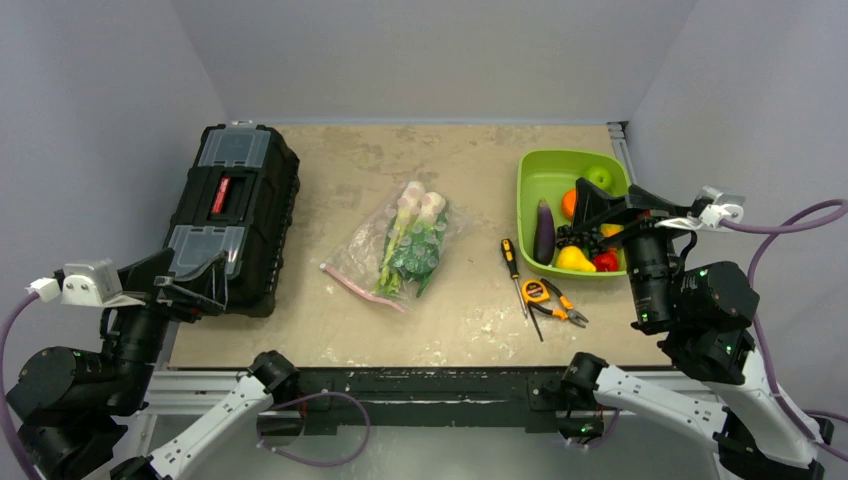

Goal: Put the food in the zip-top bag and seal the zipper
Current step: Reset both arms

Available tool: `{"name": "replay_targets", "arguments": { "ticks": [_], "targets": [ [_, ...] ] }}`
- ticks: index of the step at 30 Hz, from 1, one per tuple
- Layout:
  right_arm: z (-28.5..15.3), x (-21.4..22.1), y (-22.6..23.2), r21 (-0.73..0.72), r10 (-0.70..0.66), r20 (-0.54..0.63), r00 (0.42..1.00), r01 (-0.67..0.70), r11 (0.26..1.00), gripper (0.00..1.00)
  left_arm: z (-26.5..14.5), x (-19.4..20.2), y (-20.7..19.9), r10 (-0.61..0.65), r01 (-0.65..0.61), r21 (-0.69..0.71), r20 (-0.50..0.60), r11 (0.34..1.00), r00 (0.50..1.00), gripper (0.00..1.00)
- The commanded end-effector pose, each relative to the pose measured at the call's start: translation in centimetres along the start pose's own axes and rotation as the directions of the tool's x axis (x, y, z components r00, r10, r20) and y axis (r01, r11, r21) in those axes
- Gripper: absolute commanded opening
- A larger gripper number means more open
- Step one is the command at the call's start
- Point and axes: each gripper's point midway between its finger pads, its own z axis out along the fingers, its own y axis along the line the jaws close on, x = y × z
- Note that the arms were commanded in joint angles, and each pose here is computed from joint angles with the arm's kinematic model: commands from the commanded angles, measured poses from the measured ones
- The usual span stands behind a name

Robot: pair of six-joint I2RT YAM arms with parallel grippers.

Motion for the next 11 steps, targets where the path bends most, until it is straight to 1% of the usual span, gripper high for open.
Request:
{"name": "replay_targets", "arguments": {
  "ticks": [1, 4, 7, 9, 11],
  "targets": [
    [0.1, -1.0, -1.3, 0.077, 0.0, 0.022, 1.0, -0.002, 0.997, 0.99, 0.1, -1.8, 0.2, 0.011, -0.01, -0.014, 0.047, 1.0, 0.999, 0.94],
    [0.1, -1.2, -1.2, 0.074, 0.009, 0.029, 1.0, -0.012, 0.997, 0.99, 0.2, -1.7, 0.1, 0.013, -0.013, -0.013, 0.045, 1.0, 0.999, 0.94],
    [0.0, -1.3, -0.6, 0.034, 0.035, 0.036, 0.999, -0.037, 0.999, 0.99, 0.2, -1.6, 0.2, 0.016, -0.015, -0.017, 0.041, 1.0, 0.999, 0.94],
    [0.4, -1.7, -0.7, 0.056, 0.029, 0.072, 0.997, -0.033, 0.998, 0.99, 0.2, -1.6, 0.2, 0.012, -0.011, -0.018, 0.043, 1.0, 0.999, 0.94],
    [0.6, -0.9, -0.3, 0.055, 0.008, 0.033, 0.999, -0.01, 0.998, 0.99, 0.1, -1.6, 0.2, 0.006, -0.005, -0.016, 0.046, 1.0, 0.999, 0.94]
  ]
}}
